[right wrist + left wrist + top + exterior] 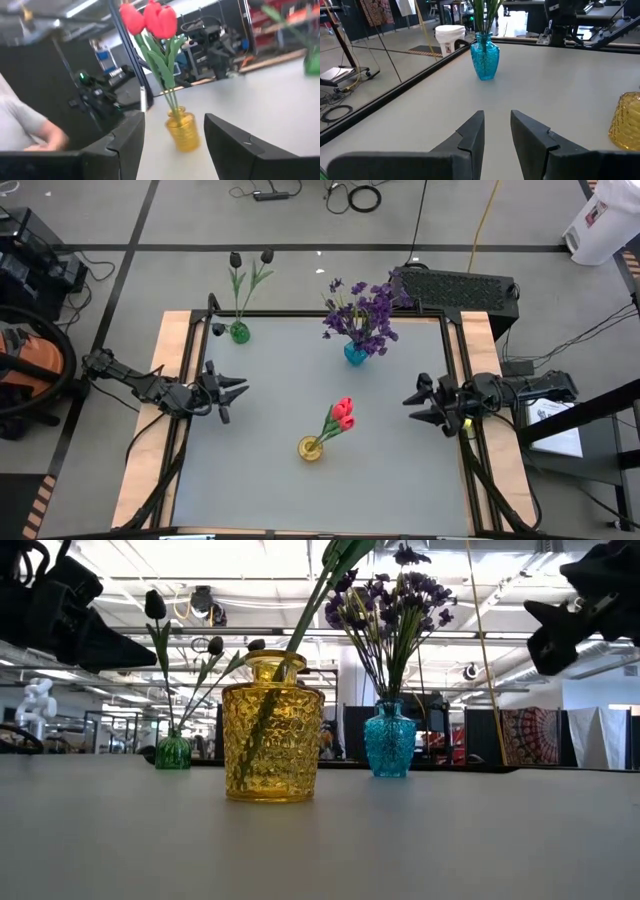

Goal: Sort flowers into vase by color
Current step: Return to Home Position

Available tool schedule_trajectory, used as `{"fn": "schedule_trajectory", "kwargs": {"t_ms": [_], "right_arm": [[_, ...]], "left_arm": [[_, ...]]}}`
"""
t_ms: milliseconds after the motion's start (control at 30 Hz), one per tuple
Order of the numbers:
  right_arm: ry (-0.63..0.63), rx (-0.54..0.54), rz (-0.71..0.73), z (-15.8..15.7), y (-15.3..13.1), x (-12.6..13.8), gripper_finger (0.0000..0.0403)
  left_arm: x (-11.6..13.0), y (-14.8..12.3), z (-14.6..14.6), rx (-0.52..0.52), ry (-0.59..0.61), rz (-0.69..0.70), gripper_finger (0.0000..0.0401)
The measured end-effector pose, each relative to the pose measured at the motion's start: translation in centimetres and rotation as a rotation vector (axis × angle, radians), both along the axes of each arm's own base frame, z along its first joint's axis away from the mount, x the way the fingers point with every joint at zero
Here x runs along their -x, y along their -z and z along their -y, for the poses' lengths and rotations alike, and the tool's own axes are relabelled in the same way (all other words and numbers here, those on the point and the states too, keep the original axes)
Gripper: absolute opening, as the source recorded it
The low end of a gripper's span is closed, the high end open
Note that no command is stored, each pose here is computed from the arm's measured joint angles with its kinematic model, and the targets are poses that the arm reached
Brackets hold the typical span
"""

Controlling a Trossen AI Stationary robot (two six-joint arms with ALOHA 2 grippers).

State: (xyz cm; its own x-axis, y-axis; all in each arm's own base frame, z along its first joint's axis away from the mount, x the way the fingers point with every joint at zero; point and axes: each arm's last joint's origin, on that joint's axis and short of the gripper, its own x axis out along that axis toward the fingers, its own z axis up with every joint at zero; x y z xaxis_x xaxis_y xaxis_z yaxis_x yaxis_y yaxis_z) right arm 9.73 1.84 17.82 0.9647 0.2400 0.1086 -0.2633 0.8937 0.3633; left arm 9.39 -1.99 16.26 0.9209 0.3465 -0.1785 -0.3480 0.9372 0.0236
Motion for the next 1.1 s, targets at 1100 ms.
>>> {"fn": "schedule_trajectory", "kwargs": {"t_ms": [1100], "right_arm": [[-0.073, -0.102, -0.069, -0.16, -0.12, 0.14, 0.0196]], "left_arm": [[0.00, 0.00, 0.00, 0.000, 0.000, 0.000, 0.0102]]}}
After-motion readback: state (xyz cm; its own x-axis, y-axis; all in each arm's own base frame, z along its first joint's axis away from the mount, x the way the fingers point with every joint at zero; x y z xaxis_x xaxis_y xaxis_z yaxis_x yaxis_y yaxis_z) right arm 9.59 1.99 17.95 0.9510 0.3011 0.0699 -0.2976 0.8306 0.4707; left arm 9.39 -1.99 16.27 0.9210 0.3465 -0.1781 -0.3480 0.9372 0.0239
